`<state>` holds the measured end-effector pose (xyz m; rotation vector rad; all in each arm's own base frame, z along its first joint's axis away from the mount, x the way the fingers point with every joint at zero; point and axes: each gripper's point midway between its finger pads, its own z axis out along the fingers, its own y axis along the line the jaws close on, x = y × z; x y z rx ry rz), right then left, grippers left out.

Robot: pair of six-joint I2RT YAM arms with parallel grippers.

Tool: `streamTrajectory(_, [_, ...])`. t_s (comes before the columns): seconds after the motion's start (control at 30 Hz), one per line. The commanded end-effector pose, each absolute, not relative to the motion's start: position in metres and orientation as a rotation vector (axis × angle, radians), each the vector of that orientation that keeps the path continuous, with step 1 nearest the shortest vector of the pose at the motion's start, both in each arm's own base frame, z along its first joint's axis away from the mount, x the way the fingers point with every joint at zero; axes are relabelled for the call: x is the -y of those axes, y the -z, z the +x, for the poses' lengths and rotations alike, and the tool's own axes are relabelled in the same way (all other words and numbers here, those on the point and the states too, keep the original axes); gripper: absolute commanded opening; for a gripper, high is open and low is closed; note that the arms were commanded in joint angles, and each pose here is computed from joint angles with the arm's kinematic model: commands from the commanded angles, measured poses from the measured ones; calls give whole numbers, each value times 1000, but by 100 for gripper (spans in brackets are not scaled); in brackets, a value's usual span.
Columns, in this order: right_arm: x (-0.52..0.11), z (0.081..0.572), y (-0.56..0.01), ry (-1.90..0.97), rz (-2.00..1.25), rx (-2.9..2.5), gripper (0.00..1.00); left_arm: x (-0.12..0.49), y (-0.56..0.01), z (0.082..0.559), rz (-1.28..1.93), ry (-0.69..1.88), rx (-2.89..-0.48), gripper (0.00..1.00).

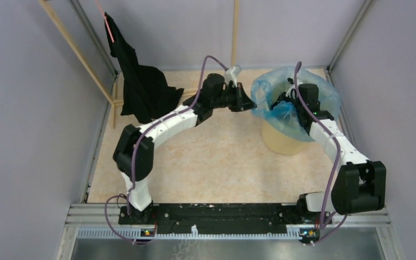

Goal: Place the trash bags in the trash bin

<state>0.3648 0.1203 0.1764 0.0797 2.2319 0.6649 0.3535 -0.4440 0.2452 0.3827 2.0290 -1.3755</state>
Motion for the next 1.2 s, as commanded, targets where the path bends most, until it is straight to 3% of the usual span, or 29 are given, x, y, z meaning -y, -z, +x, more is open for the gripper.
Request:
streamTrajectory(0.0, [-172, 355, -207, -1014, -34, -2105, 0, 398, -295, 344, 363, 1312, -1875, 0])
streamTrajectory(0.33, [-269, 308, -248, -1276, -259, -2046, 0, 327, -327, 305, 266, 1165, -1791, 0])
streamTrajectory(0.7, [-170, 324, -358, -705, -162, -1871, 0, 310, -394, 302, 351, 1063, -1655, 0])
streamTrajectory(0.93, [-176, 333, -403, -829, -192, -1810, 0, 286, -428, 316, 320, 885, -1566, 0])
streamTrajectory(1.17, [-183, 324, -451, -896, -230, -1700, 3, 245, -414, 323, 239, 691, -1616, 0])
